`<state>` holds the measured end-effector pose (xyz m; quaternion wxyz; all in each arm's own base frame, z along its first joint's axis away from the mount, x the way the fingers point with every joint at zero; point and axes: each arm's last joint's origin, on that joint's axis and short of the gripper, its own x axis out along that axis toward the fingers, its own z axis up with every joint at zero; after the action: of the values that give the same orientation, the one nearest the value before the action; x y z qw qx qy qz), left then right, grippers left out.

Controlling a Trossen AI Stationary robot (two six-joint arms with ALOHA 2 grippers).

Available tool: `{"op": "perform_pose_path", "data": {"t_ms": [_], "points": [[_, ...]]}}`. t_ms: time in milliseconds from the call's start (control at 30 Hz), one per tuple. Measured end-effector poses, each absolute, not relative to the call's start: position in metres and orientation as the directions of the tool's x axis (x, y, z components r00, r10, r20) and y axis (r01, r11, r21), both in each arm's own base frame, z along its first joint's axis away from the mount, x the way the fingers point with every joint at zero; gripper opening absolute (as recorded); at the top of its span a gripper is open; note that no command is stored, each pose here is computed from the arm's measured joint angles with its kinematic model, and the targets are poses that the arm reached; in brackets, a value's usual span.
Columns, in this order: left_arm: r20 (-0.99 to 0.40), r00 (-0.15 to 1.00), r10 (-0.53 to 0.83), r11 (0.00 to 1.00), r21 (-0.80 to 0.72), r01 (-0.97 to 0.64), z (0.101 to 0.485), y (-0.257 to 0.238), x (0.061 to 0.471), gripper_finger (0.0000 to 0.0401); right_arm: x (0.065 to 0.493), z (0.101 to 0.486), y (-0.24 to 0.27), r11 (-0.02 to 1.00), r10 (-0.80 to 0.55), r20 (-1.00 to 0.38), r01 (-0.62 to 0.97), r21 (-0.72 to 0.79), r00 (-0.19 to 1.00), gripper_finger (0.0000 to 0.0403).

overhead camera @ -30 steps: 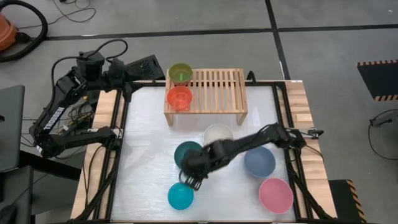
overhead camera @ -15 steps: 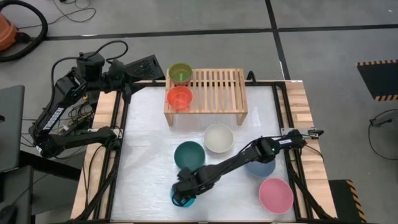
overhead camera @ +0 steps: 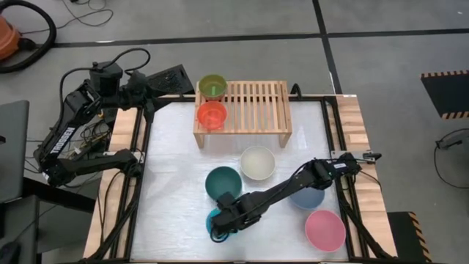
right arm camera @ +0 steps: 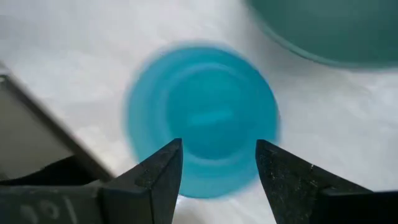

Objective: Place and stack bowls onto a shelf
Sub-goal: Stack the transparent blue bowl on top of the transparent orange bowl on the shelf

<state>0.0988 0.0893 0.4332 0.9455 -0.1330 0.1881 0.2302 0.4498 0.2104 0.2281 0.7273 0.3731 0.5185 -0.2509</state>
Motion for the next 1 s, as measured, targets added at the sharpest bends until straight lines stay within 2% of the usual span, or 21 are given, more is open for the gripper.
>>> {"op": "perform_pose_path", "data": {"t_ms": [100,267,533,1000], "points": [[-0.417,0.823,0.385,0.86,-0.162,-0.484,0.433,0.089,0.099,0.0192,0.442,0.225,0.21,0.605,-0.015,-0.964,0.77,0.202,0.265,0.0227],[-0.419,0.823,0.384,0.86,-0.163,-0.484,0.433,0.089,0.099,0.0192,0.449,0.223,0.213,0.614,0.011,-0.948,0.745,0.259,0.319,0.0227],[-0.42,0.823,0.384,0.863,-0.153,-0.481,0.433,0.089,0.099,0.0192,0.448,0.202,0.207,0.608,-0.041,-0.976,0.78,0.146,0.214,0.0227],[-0.42,0.822,0.384,0.865,-0.149,-0.48,0.433,0.089,0.099,0.0192,0.446,0.204,0.206,0.646,-0.072,-0.974,0.754,0.119,0.215,0.0227]]}}
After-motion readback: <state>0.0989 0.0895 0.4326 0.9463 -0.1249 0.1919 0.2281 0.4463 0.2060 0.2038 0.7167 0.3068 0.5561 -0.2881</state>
